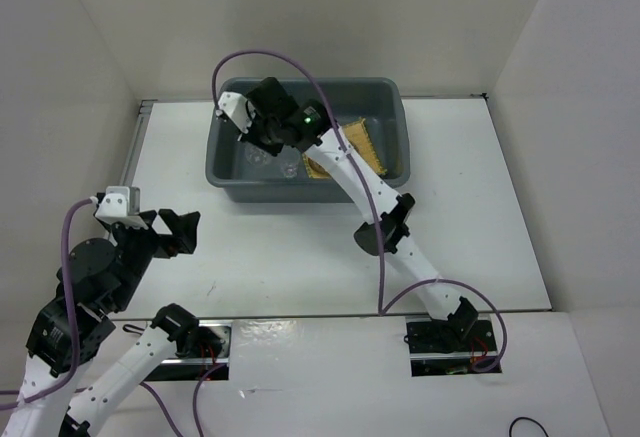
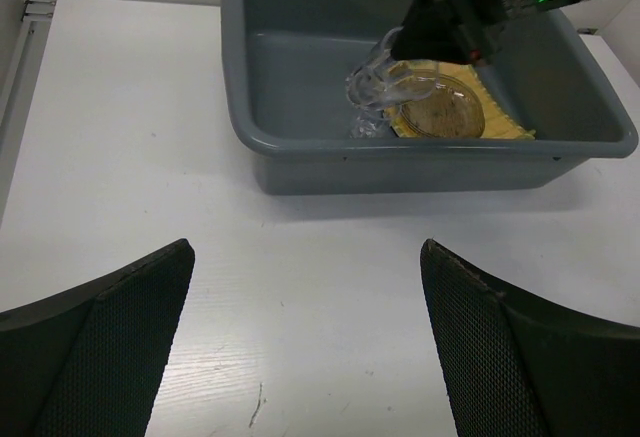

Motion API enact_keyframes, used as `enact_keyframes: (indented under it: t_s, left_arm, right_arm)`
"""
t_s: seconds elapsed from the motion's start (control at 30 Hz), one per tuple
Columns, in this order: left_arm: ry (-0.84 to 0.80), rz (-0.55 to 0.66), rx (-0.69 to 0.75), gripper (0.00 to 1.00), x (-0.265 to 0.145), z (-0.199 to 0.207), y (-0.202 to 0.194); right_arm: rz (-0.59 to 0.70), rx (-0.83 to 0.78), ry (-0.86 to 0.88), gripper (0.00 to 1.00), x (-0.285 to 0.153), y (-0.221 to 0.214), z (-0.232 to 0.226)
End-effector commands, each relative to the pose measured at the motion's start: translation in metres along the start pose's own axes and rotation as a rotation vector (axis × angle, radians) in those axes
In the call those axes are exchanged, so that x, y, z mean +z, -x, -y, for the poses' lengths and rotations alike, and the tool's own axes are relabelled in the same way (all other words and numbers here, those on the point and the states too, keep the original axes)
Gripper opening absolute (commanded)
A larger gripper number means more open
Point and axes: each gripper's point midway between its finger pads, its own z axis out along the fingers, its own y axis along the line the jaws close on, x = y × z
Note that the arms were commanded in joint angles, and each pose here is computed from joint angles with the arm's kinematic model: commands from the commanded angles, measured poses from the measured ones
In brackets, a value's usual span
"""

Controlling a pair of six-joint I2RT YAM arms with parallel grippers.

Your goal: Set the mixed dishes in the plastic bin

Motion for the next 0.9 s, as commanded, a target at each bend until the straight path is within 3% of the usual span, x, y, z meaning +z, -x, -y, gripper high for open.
enact_keyframes:
  t_s: [0.0, 0.33, 0.73, 0.83, 0.87]
  left_arm:
    - [-0.020, 0.047, -0.009, 1.00, -0.001, 0.004, 0.011]
    - [-0.027, 0.075, -0.020, 1.00, -0.008, 0.002, 0.015]
    - [-0.016, 0.068, -0.017, 1.00, -0.006, 0.001, 0.015]
    - [-0.016, 0.068, -0.017, 1.00, -0.006, 0.001, 0.015]
    - [-0.014, 0.060, -0.014, 1.00, -0.003, 0.001, 0.013]
  right_arm:
    - [0.058, 0.022, -0.107, 0.02, 0.021, 0.011, 0.023]
    - [0.042, -0.016, -0.125, 0.06, 0.100, -0.013, 0.013]
    - [-0.050, -0.049, -0.117, 0.12, 0.143, -0.059, 0.011]
    - [-0.045, -0.043, -0.127, 0.17, 0.145, -0.062, 0.017]
    - [-0.045, -0.043, -0.127, 0.25, 0.145, -0.062, 0.017]
